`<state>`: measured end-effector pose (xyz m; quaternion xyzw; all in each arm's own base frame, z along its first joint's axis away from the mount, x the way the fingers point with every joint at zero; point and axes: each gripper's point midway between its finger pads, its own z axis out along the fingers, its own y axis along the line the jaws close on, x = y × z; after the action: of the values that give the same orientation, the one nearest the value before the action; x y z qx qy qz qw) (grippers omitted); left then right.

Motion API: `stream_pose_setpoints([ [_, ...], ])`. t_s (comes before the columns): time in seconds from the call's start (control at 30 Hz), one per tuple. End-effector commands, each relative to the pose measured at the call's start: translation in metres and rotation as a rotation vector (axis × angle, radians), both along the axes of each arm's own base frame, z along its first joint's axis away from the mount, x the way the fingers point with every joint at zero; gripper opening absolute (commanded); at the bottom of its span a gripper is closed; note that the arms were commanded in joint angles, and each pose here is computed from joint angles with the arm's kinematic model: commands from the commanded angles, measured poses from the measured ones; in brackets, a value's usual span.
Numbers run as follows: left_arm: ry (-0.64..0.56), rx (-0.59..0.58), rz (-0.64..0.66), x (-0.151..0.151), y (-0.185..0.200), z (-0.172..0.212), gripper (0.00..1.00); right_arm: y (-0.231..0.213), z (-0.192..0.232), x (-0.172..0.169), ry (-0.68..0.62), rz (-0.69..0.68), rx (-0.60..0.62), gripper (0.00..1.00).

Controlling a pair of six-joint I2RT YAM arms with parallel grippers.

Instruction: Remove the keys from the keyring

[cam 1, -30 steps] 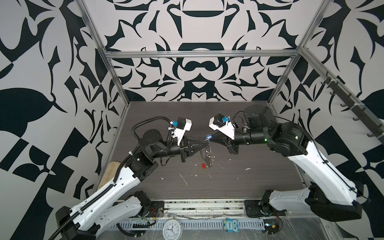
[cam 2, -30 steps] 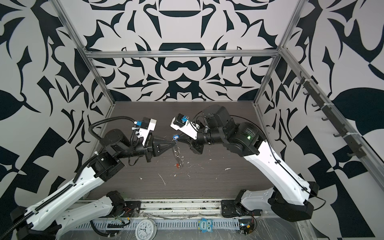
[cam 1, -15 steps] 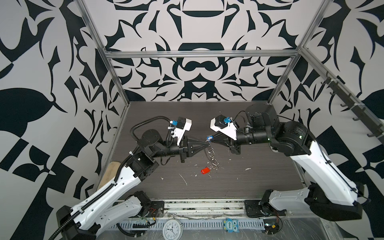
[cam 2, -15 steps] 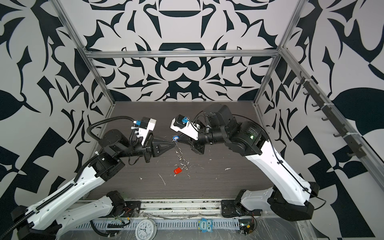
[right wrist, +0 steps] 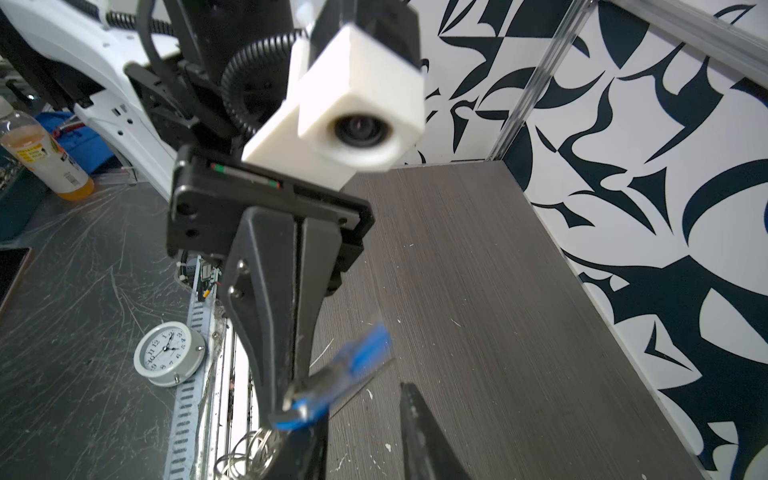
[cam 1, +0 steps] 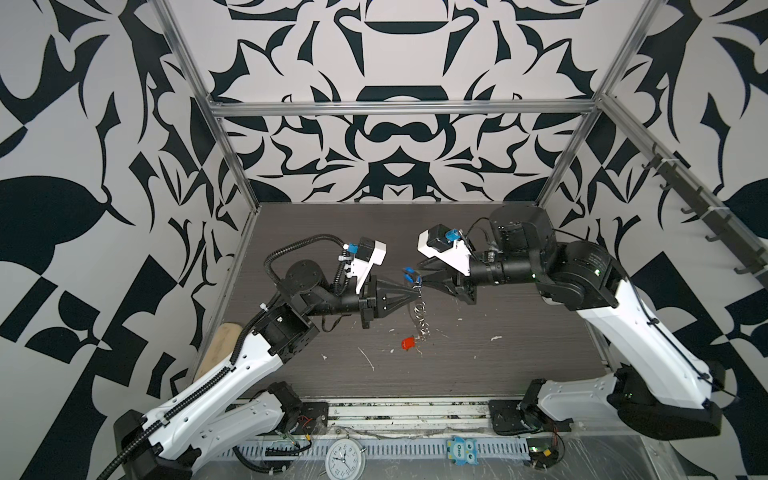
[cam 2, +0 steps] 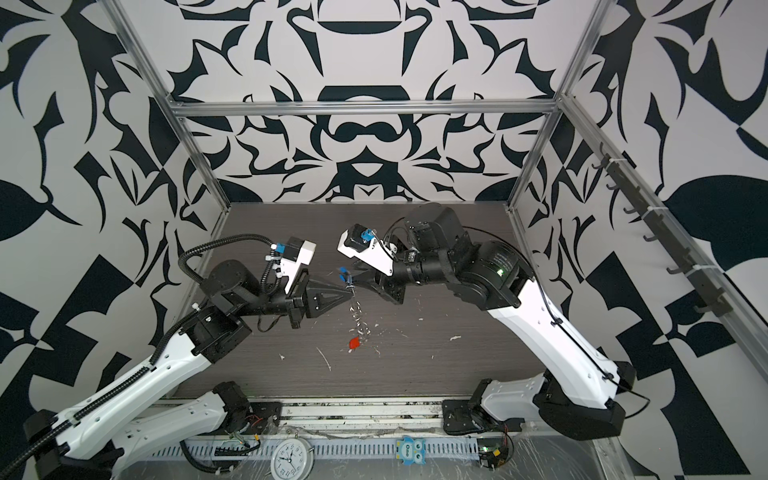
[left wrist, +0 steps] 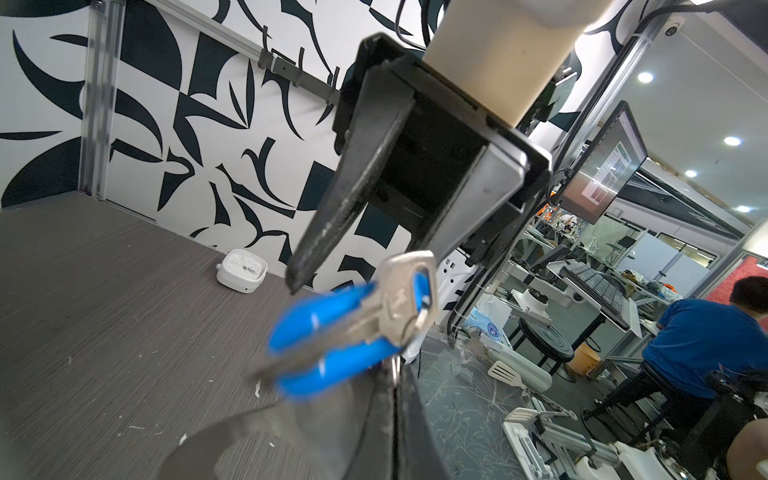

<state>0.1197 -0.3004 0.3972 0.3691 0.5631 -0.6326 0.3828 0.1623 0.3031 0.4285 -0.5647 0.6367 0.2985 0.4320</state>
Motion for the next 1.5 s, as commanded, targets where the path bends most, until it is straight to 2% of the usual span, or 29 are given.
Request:
stream_pose_setpoints([
  [0.0, -0.006, -0.012, -0.005, -0.003, 0.001, -0.001, 0.0, 0.008, 0.032, -0.002, -0.055, 0.012, 0.092, 0.35],
  [0.4, -0.055, -0.099, 0.067, 0.0, 0.012, 0.008, 0.0, 0.032, 0.013, -0.001, -0.022, 0.023, 0.044, 0.36],
  [0.77, -0.116, -0.123, 0.11, -0.001, 0.02, 0.011, 0.0, 0.004, 0.067, -0.006, -0.128, -0.085, 0.294, 0.38],
  [0.97, -0.168, -0.147, 0.111, -0.01, 0.028, 0.018, 0.0, -0.011, 0.053, -0.014, -0.091, -0.11, 0.338, 0.33],
  [1.23, -0.209, -0.169, 0.073, -0.023, 0.035, 0.027, 0.0, -0.003, 0.025, -0.053, 0.032, 0.089, 0.33, 0.32],
  [1.47, -0.215, -0.19, 0.055, -0.029, 0.038, 0.031, 0.0, 0.003, 0.024, -0.064, 0.078, 0.166, 0.337, 0.26],
])
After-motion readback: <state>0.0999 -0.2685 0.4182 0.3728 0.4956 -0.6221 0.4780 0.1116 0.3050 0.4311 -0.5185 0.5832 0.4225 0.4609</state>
